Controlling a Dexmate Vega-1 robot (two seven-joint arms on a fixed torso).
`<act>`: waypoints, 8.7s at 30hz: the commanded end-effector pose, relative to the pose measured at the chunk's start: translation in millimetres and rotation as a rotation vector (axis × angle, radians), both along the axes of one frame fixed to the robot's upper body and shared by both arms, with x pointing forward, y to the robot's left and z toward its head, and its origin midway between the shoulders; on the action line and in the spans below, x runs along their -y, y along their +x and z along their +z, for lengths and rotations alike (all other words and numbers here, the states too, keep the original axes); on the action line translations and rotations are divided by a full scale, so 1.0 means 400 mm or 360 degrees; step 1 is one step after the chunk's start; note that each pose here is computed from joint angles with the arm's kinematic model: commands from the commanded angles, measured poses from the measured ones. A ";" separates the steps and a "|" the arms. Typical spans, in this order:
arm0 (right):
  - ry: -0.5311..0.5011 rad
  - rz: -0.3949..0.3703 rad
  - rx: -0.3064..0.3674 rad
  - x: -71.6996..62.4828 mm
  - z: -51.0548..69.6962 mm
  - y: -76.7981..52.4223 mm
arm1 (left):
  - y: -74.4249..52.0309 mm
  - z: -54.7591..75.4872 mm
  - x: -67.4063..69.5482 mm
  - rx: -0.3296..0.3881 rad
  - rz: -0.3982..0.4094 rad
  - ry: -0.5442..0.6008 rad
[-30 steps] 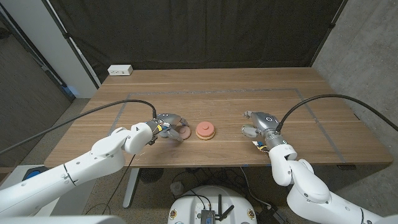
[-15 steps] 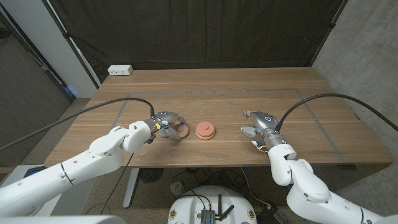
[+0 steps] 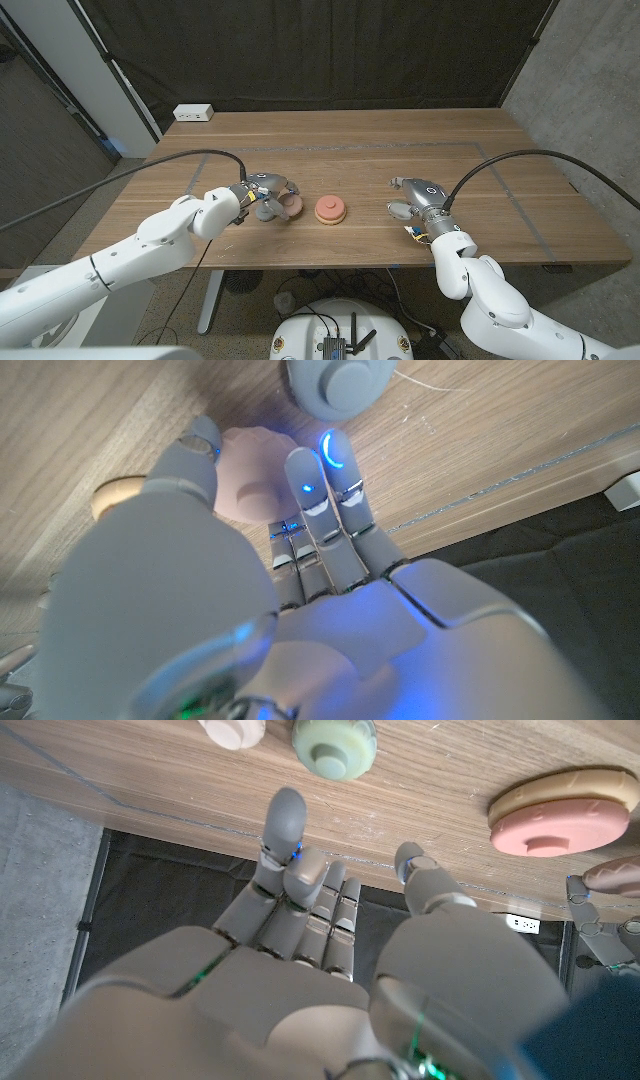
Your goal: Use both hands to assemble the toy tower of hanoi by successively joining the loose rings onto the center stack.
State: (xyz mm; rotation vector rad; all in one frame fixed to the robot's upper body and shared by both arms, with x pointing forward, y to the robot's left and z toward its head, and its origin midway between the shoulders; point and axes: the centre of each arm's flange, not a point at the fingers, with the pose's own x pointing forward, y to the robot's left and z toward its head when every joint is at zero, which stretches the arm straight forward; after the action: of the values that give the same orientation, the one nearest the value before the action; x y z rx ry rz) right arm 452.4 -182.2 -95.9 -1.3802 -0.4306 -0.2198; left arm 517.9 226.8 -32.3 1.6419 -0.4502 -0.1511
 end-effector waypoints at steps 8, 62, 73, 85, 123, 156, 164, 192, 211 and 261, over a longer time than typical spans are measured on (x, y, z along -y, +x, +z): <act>-0.0003 -0.0001 -0.0007 -0.002 -0.005 -0.001 | -0.048 0.068 -0.009 0.0039 0.0014 0.0040; 0.0020 -0.0039 0.0003 0.008 0.002 -0.008 | -0.039 0.125 0.038 0.0016 -0.0188 0.0044; 0.0038 -0.0046 0.0009 0.011 -0.001 -0.011 | -0.026 0.128 0.068 0.0015 -0.0258 0.0062; 0.0046 -0.0055 0.0019 0.013 0.002 -0.011 | -0.011 0.123 0.098 -0.0025 -0.0328 0.0074; 0.0066 -0.0070 0.0023 0.017 0.000 -0.011 | 0.040 0.111 0.192 -0.0140 -0.0412 0.0175; 0.0078 -0.0082 0.0032 0.028 -0.006 -0.024 | 0.056 0.095 0.239 -0.0110 -0.0367 0.0287; 0.0082 -0.0082 0.0024 0.030 -0.008 -0.023 | 0.066 0.082 0.243 -0.0145 -0.0385 0.0274; 0.0087 -0.0076 0.0030 0.032 -0.007 -0.018 | 0.079 0.067 0.254 -0.0210 -0.0400 0.0271; 0.0085 -0.0071 0.0038 0.033 -0.005 -0.025 | 0.051 0.085 0.257 -0.0145 -0.0442 0.0255; 0.0093 -0.0077 0.0039 0.038 -0.006 -0.029 | 0.070 0.064 0.256 -0.0184 -0.0390 0.0278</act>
State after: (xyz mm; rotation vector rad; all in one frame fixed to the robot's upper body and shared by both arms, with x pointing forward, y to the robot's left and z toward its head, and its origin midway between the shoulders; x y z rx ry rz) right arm 440.5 -197.3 -99.5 -1.3336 -0.4063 -0.2818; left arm 545.6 122.7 -8.7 1.7279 -0.5631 -0.4856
